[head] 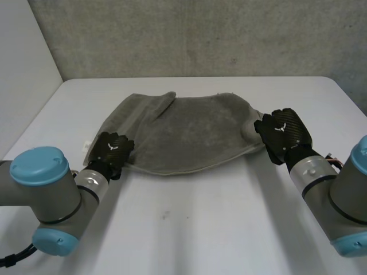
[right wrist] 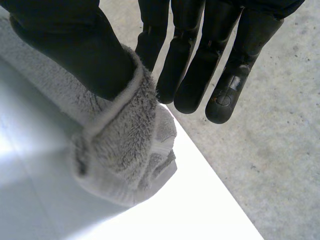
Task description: Fold the towel.
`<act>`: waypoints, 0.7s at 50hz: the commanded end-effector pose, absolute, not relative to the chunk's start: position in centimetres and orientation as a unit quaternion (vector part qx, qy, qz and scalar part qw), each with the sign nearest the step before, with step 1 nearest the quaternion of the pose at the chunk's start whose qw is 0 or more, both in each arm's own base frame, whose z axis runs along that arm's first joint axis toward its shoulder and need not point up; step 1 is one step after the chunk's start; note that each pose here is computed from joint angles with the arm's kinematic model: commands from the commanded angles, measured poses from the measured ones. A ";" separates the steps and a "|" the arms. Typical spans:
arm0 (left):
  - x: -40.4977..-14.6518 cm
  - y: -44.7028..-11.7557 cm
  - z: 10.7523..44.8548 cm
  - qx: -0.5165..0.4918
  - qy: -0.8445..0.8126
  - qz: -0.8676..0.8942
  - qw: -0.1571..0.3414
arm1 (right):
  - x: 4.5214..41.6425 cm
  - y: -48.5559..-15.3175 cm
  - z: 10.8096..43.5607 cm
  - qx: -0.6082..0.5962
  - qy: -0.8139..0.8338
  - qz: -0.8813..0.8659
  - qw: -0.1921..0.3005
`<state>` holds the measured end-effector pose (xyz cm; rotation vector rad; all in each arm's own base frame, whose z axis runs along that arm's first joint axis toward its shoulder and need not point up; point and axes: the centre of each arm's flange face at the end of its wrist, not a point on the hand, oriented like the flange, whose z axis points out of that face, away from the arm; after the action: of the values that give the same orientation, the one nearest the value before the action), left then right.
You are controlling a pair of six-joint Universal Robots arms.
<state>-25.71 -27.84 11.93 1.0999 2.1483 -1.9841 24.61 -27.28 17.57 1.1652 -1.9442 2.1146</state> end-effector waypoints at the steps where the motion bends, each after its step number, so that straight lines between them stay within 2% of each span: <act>1: -25.7 -27.9 12.0 0.359 0.684 -0.635 0.016 | 23.5 -25.8 17.4 0.375 -0.656 0.655 0.021; 6: -25.7 -28.1 11.9 0.356 0.684 -0.637 0.017 | 21.8 -26.7 17.2 0.346 -0.675 0.651 0.028; 14: -25.8 -28.7 12.4 0.340 0.684 -0.645 0.009 | 19.3 -29.1 18.4 0.262 -0.700 0.664 0.012; 21: -24.0 -30.1 12.8 0.288 0.710 -0.642 -0.004 | 18.3 -29.9 18.2 0.235 -0.719 0.654 0.004; 26: -22.2 -31.1 13.4 0.247 0.742 -0.622 -0.037 | 18.3 -30.2 16.8 0.237 -0.733 0.638 -0.001; 35: -21.6 -31.3 13.2 0.215 0.779 -0.581 -0.093 | 18.4 -30.3 16.3 0.239 -0.737 0.632 -0.003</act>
<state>-21.80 -31.50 13.44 0.7578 2.4818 -1.9900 18.28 -30.31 16.68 0.7443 -2.3094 2.0001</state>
